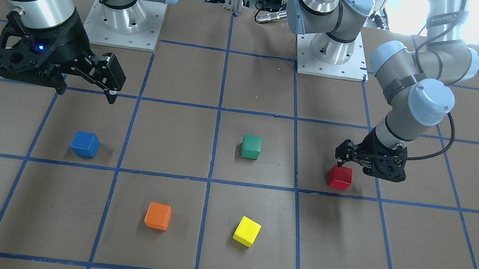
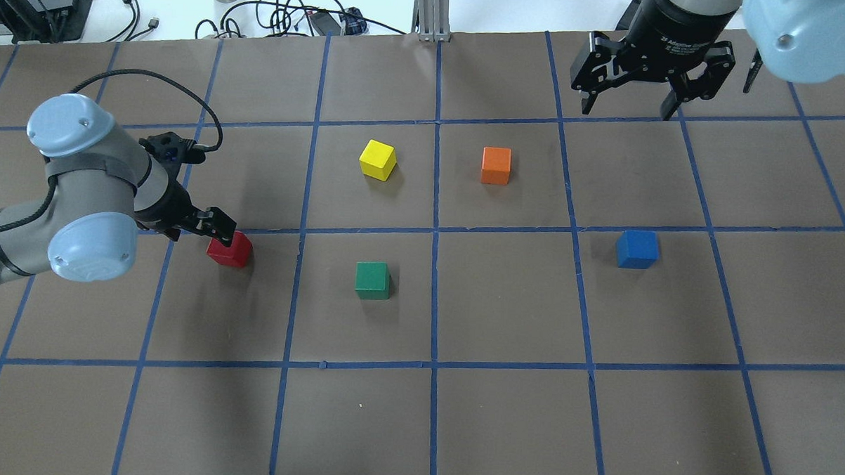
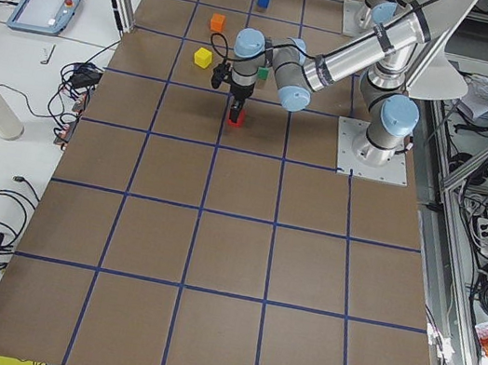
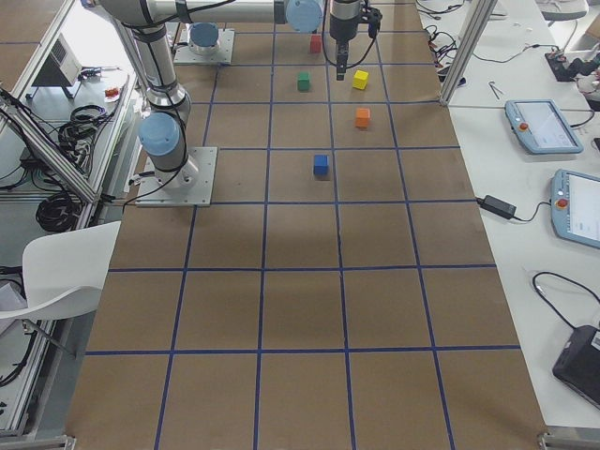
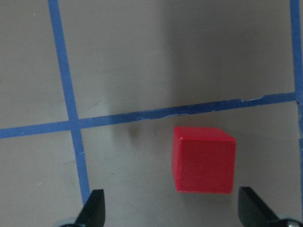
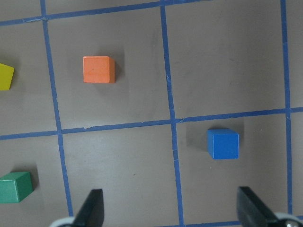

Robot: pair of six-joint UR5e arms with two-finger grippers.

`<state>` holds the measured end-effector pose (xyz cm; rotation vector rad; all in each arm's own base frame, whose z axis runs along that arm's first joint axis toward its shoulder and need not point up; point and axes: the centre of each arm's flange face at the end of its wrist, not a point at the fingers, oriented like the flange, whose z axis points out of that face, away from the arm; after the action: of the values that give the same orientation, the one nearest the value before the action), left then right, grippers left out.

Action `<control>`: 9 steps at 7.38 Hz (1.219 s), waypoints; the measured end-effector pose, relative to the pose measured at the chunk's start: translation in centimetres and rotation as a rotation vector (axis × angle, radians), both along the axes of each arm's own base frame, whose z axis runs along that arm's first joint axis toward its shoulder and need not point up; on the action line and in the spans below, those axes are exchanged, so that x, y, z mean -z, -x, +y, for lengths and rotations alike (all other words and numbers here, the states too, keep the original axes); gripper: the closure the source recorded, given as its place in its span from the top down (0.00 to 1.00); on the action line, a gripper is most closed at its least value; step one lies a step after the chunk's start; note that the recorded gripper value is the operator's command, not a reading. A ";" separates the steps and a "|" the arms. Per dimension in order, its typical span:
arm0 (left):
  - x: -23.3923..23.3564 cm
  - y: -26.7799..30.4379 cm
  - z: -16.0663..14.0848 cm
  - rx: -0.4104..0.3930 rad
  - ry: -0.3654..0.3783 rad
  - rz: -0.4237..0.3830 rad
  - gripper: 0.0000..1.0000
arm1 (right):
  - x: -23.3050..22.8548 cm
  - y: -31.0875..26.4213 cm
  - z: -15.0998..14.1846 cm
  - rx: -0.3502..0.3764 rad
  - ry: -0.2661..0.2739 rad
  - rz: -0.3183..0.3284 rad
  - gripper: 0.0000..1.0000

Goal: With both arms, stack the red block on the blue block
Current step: 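Close the left gripper around the red cube, then lift the red cube and carry it toward the table centre with the left gripper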

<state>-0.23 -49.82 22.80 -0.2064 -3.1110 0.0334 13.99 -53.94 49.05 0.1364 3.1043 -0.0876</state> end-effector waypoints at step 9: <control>2.6 1.4 -2.5 0.095 0.005 -0.062 0.00 | 0.3 -0.1 -0.3 0.002 0.008 -0.001 0.96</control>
<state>-1.60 -52.33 20.23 -0.3618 -3.1585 0.0334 14.09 -54.21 48.80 0.1393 3.1027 -0.1001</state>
